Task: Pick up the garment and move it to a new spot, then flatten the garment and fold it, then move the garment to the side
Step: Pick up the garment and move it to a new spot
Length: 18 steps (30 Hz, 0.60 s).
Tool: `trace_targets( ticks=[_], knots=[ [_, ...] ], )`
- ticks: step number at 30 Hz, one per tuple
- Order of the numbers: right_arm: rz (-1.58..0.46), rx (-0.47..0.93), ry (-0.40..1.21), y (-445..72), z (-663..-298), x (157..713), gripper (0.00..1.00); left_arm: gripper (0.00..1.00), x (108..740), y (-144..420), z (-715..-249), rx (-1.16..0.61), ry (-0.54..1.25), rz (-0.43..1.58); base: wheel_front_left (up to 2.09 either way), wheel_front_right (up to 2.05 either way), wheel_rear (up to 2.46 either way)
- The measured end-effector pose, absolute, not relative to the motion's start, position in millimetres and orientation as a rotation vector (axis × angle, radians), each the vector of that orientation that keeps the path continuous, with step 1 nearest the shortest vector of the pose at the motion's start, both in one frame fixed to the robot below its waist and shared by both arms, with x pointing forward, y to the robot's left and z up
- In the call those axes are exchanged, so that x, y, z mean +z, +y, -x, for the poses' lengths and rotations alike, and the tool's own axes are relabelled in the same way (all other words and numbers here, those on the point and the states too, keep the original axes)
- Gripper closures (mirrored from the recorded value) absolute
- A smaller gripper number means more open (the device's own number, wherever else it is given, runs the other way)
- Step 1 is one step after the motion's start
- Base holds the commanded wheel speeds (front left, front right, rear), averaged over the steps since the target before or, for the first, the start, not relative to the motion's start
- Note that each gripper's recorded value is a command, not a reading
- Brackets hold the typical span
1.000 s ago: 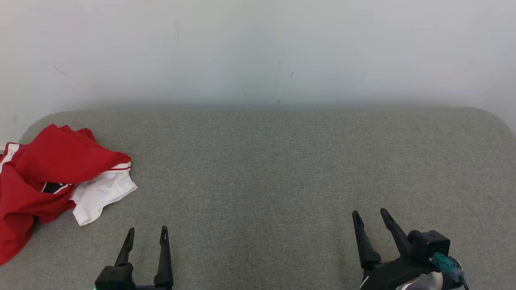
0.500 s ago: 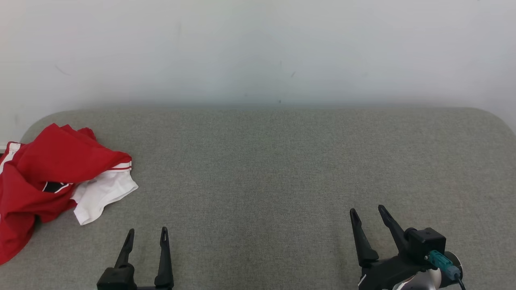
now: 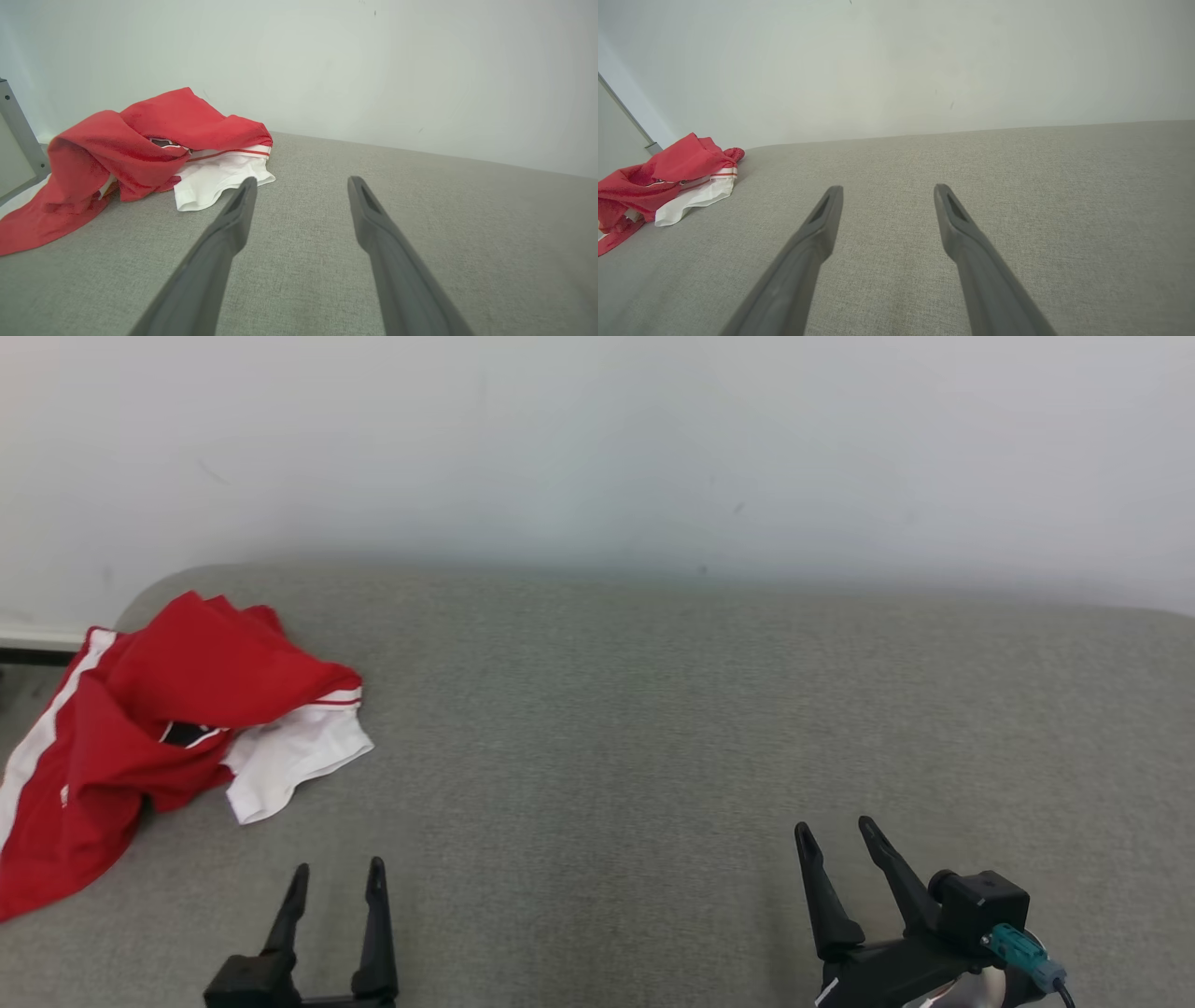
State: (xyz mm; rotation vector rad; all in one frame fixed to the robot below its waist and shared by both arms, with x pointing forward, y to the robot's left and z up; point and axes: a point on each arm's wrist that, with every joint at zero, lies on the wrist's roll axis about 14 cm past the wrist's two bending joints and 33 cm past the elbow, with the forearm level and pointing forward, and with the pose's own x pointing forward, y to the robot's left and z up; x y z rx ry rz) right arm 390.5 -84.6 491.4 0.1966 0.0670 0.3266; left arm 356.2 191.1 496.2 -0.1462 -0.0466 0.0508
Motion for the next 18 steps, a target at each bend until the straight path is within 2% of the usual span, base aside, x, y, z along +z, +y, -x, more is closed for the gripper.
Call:
trace_targets(
  ticks=[7, 18],
  knots=[
    [-0.225, 0.447, 0.068, -42.2, -392.1, 496.5, 0.0, 0.0, 504.4, 234.7, -335.7, 0.161, -0.082, 0.135, 0.0, 0.0, 0.0],
    [-0.235, 0.635, 0.103, 23.7, -384.7, 493.9, 0.0, 0.0, 500.8, 301.5, -268.8, 0.406, -0.09, 0.116, 0.0, 0.0, 0.0]
  ],
)
